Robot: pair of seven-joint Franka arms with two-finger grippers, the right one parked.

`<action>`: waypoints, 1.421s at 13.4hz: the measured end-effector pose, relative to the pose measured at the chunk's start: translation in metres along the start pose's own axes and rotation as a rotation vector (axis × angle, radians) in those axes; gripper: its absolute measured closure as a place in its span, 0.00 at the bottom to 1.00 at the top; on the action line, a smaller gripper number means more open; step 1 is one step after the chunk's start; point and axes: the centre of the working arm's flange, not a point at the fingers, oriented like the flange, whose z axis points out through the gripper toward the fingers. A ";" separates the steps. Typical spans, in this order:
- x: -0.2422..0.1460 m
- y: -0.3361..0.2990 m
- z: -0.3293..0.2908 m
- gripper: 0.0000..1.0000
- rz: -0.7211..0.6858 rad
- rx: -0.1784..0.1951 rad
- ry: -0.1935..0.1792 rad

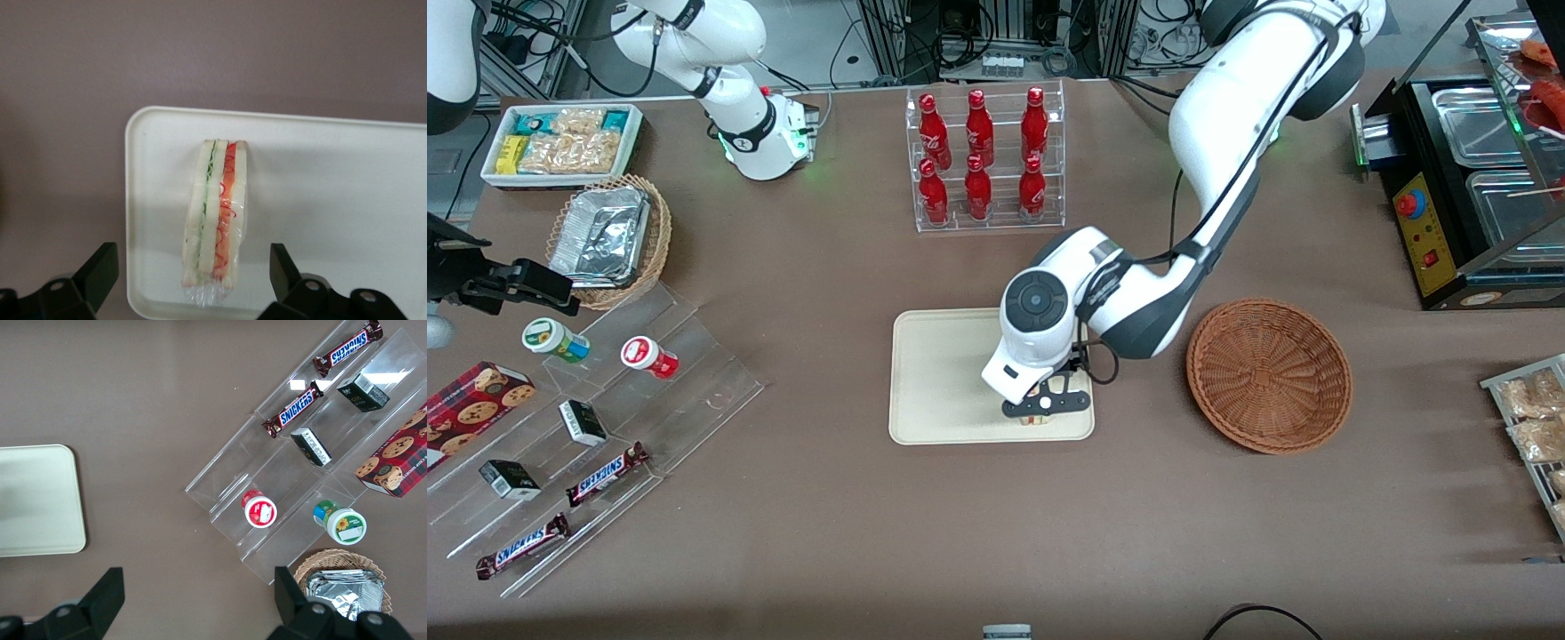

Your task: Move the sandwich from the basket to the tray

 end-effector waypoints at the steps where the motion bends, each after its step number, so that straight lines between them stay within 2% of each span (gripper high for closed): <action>1: 0.002 -0.006 -0.023 0.00 -0.010 0.003 0.017; 3: 0.015 -0.031 -0.060 0.00 -0.052 0.014 0.060; 5: 0.031 -0.065 -0.091 0.00 -0.055 0.023 0.077; 7: 0.047 -0.113 -0.115 0.00 -0.042 0.035 0.029; 9: 0.064 -0.172 -0.141 0.00 -0.084 0.016 -0.020; 11: 0.070 -0.229 -0.165 0.00 -0.094 0.034 -0.073; 13: 0.067 -0.266 -0.186 0.00 -0.095 0.049 -0.103; 15: 0.058 -0.287 -0.200 0.00 -0.103 0.044 -0.119; 19: 0.045 -0.368 -0.227 0.00 -0.164 0.001 -0.184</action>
